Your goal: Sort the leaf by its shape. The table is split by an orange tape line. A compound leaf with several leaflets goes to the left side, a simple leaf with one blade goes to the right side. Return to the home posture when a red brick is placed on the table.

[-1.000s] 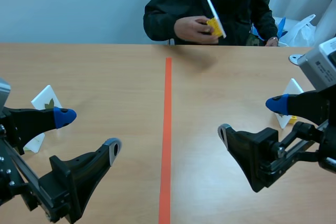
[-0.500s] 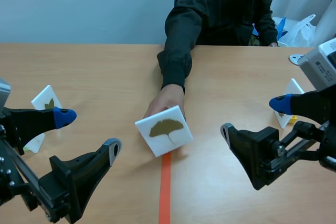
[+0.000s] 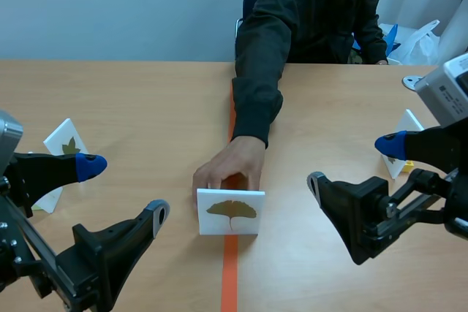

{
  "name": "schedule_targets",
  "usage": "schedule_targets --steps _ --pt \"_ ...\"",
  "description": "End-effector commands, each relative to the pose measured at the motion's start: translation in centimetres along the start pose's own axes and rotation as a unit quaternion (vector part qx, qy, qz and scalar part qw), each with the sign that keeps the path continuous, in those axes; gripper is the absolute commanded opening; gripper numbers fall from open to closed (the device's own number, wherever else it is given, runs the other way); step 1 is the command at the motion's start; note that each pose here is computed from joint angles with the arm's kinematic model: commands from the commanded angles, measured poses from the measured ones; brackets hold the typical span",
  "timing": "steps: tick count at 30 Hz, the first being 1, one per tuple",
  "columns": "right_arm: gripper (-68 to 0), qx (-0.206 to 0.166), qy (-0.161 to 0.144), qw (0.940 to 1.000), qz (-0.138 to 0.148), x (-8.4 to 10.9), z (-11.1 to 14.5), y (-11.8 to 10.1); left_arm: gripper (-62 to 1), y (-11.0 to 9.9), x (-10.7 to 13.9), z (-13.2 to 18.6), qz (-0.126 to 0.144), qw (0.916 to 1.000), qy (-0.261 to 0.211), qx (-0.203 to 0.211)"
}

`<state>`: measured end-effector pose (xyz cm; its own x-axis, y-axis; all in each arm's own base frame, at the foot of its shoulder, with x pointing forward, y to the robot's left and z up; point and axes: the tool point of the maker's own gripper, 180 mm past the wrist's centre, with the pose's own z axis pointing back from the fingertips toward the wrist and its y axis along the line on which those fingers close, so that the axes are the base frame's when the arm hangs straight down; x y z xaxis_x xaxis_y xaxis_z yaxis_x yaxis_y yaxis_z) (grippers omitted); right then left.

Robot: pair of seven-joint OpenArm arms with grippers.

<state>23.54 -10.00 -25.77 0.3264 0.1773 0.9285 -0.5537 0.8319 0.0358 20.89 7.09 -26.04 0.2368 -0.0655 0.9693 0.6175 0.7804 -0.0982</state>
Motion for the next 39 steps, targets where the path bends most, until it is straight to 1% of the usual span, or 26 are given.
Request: schedule_targets --steps 1,7,11,16,19,24,29,33,34,37,39 --pt "0.4 -0.003 -0.011 0.9999 0.009 0.8 0.0 -0.5 1.4 0.0 0.5 0.0 -0.004 0.9999 -0.011 -0.002" --pt "0.4 -0.003 -0.011 0.9999 0.009 0.8 0.0 -0.5 1.4 0.0 0.4 0.0 -0.010 0.9999 -0.008 -0.003" --pt "0.4 -0.003 -0.011 0.9999 0.009 0.8 0.0 -0.5 1.4 -0.1 0.0 0.0 -0.031 0.9995 0.004 -0.005" --pt "0.4 -0.003 -0.011 0.9999 0.009 0.8 0.0 -0.5 1.4 0.3 -0.6 -0.3 -0.045 0.9989 0.014 -0.008" --pt "0.4 -0.003 -0.011 0.9999 0.009 0.8 0.0 -0.5 1.4 1.0 -1.4 -0.8 -0.042 0.9989 0.020 -0.007" --pt "0.4 -0.003 -0.011 0.9999 0.009 0.8 0.0 -0.5 1.4 2.1 -3.3 -1.7 -0.030 0.9990 0.032 -0.009" --pt "0.4 -0.003 -0.011 0.9999 0.009 0.8 0.0 -0.5 1.4 2.9 -4.4 -2.7 -0.017 0.9995 0.023 -0.009" --pt "0.4 -0.003 -0.010 0.9999 0.011 0.7 0.0 -0.5 1.4 3.1 -5.1 -3.6 -0.012 0.9996 0.018 -0.015" --pt "0.4 -0.004 -0.009 0.9999 0.012 0.7 0.0 -0.5 1.4 3.0 -5.3 -3.8 -0.015 0.9995 0.020 -0.019" --pt "0.4 -0.006 -0.005 0.9998 0.020 0.5 0.0 -0.6 1.4 2.5 -5.9 -4.5 -0.036 0.9984 0.022 -0.037" --pt "0.4 -0.007 -0.005 0.9998 0.020 0.5 0.0 -0.6 1.4 2.0 -6.2 -5.0 -0.045 0.9976 0.019 -0.049"
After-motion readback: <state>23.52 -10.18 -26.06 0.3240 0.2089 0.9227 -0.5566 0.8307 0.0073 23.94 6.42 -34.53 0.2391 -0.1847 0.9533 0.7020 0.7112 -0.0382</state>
